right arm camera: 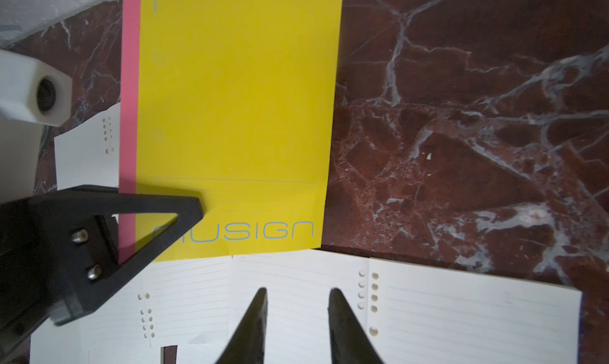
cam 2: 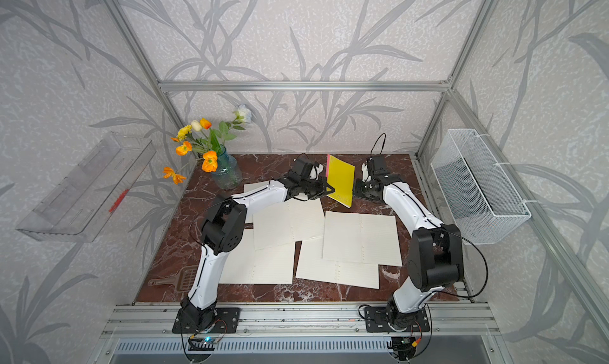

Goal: Close the notebook
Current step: Pick up the notebook from the center of the board, then place the notebook at the center of the board.

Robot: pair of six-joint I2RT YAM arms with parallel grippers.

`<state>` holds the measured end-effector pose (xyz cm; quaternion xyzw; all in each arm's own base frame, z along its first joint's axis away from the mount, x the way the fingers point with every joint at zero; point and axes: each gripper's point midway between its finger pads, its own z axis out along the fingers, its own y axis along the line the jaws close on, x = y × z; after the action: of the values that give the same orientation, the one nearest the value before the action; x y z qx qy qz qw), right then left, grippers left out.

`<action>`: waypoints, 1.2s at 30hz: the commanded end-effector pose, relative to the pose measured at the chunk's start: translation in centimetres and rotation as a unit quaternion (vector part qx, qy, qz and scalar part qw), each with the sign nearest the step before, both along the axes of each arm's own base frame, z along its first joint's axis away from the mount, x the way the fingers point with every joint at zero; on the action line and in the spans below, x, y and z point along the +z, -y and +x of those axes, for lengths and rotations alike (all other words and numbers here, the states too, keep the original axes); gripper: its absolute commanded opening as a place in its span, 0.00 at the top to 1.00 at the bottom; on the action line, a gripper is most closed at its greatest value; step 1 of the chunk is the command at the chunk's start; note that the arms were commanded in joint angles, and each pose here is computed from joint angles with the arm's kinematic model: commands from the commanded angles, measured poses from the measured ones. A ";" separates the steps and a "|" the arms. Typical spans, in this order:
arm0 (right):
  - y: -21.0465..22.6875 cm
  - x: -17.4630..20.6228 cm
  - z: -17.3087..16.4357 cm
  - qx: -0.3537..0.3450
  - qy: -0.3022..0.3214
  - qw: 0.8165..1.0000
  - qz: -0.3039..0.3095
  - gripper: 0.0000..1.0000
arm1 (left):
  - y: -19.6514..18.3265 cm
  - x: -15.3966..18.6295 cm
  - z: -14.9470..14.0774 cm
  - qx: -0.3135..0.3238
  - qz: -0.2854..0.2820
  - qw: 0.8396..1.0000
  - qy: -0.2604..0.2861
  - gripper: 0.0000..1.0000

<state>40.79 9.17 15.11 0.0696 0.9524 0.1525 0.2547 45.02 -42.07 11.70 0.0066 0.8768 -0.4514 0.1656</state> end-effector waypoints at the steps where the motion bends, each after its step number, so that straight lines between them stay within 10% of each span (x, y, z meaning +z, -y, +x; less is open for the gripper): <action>1: 1.6 0.6 -1.5 -0.016 -0.007 1.000 -0.007 0.67 | 2.7 2.3 1.3 -0.004 -0.052 0.998 0.022 1.00; 36: 4.3 2.3 -5.3 -0.044 0.009 0.999 -0.014 0.64 | 12.2 -0.1 5.8 0.051 -0.164 0.985 -0.003 1.00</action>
<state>36.08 5.29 17.11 0.1070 0.9482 0.1346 0.2671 50.43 -53.24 8.12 -0.0860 0.8168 -0.5499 0.1516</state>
